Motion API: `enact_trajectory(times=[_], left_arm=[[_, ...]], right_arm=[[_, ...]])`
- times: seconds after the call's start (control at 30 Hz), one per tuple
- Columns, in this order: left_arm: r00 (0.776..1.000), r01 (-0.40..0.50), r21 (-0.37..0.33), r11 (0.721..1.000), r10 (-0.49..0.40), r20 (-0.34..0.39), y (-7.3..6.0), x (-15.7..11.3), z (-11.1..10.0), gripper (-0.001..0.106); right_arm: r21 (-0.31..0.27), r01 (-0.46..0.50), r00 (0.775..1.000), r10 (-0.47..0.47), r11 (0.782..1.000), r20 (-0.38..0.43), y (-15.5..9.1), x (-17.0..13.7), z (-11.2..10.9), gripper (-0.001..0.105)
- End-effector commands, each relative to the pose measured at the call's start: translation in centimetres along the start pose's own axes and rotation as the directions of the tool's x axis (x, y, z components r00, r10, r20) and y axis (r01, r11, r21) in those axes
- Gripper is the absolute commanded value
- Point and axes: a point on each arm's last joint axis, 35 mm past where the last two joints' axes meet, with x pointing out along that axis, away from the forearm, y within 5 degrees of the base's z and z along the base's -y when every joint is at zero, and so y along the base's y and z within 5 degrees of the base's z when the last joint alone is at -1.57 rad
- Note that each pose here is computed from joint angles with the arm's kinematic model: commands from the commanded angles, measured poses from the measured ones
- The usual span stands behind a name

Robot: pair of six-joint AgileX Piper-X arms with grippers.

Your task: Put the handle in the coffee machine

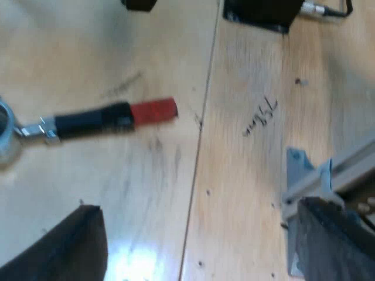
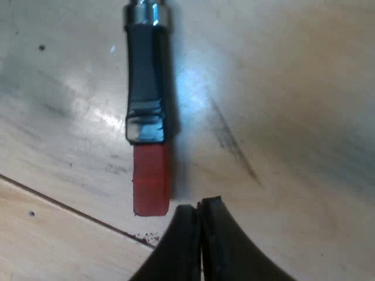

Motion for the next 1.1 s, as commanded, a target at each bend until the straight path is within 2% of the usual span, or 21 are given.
enact_trajectory(times=[0.03, 0.13, 0.2, 0.27, 0.33, 0.53, 0.83, 1.1], left_arm=[[1.000, 0.004, -0.005, 1.000, -0.004, -0.012, 0.1, 0.3, -0.3, 0.068], [1.000, 0.006, -0.007, 1.000, -0.006, -0.013, 0.1, 0.3, -0.4, 0.068], [1.000, 0.008, -0.007, 1.000, -0.008, -0.013, 0.1, 0.3, -0.4, 0.068], [1.000, 0.009, -0.007, 1.000, -0.009, -0.013, 0.1, 0.3, -0.4, 0.068], [1.000, 0.009, -0.007, 1.000, -0.009, -0.013, 0.1, 0.3, -0.4, 0.068], [1.000, 0.012, -0.007, 1.000, -0.012, -0.012, 0.1, 0.3, -0.4, 0.068], [1.000, 0.012, -0.007, 1.000, -0.012, -0.012, 0.1, 0.3, -0.4, 0.068], [1.000, 0.012, -0.007, 1.000, -0.012, -0.012, 0.1, 0.3, -0.4, 0.068]], right_arm=[[-0.018, 0.006, 1.000, -0.006, 1.000, -0.019, 0.9, 0.4, 0.0, 0.000], [-0.036, 0.000, 1.000, -0.001, 0.999, -0.025, 1.5, 1.6, -0.2, 0.000], [-0.006, -0.001, 1.000, 0.001, 1.000, -0.028, 1.7, 2.3, -0.5, 0.000], [0.069, 0.007, 0.999, -0.003, 0.998, -0.047, 1.6, 3.4, -1.1, 0.000], [0.096, 0.013, 0.998, -0.007, 0.995, -0.061, 1.5, 4.0, -1.6, 0.000], [0.110, 0.026, 0.995, -0.016, 0.994, -0.095, 1.2, 5.6, -2.9, 0.000], [0.110, 0.041, 0.998, -0.036, 0.993, -0.042, 1.0, 7.2, -3.3, 0.000], [0.102, 0.088, 0.989, -0.074, 0.991, -0.131, 1.0, 9.3, -3.1, 0.000]])
